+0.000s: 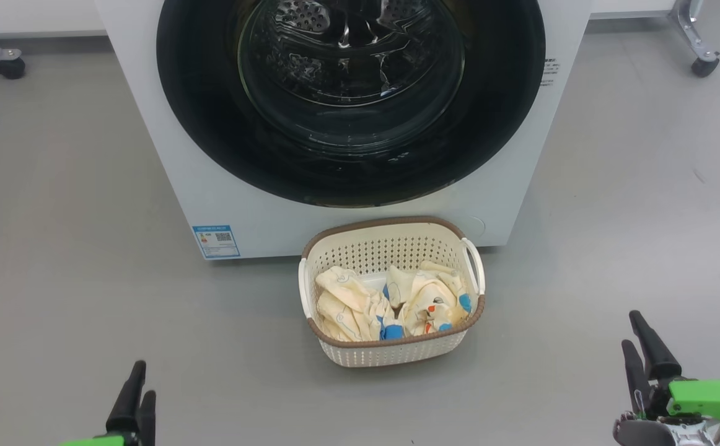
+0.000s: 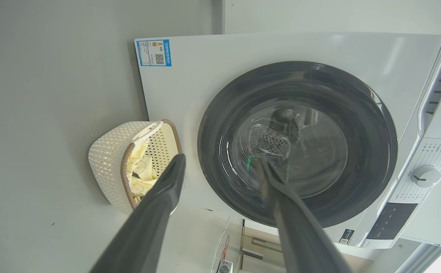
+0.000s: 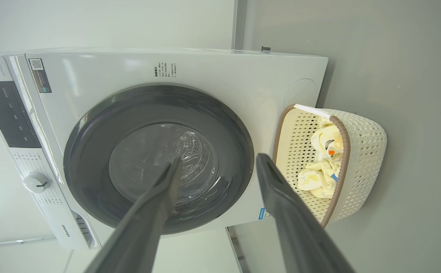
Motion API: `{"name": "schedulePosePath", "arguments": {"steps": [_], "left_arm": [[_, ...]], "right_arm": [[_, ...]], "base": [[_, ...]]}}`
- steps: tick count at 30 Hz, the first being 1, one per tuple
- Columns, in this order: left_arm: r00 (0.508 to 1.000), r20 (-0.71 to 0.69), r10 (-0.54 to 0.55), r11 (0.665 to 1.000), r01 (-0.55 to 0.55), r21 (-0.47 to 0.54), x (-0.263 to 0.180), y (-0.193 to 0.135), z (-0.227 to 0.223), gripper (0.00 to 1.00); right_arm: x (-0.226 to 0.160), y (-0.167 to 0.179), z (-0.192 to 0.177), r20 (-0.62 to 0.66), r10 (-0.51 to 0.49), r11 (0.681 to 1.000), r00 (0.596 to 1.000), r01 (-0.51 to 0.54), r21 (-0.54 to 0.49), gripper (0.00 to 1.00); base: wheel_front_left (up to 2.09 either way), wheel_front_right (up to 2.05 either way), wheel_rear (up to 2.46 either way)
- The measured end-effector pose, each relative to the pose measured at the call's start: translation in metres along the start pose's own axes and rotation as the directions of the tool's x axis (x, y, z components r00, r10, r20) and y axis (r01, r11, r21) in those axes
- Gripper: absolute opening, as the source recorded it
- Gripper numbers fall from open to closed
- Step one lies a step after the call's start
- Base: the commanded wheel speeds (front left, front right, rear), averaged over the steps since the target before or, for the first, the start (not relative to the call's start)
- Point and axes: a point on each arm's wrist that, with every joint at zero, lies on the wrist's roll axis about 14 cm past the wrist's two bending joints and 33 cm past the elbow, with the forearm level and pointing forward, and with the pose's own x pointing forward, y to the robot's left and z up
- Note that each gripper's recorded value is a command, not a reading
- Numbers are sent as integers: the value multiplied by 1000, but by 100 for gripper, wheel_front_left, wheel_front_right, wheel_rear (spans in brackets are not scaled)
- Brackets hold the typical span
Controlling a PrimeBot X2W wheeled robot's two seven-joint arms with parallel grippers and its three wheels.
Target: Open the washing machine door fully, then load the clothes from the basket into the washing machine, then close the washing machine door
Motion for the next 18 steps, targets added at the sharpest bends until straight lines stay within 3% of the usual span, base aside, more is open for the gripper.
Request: {"name": "schedulePosePath", "arguments": {"steps": [18], "left_arm": [[997, 46, -67, 997, 64, 50, 2, -22, 7, 100]], "right_arm": [[6, 21, 8, 45, 61, 993, 997, -56, -103, 100]], "base": [[0, 0, 0]]}}
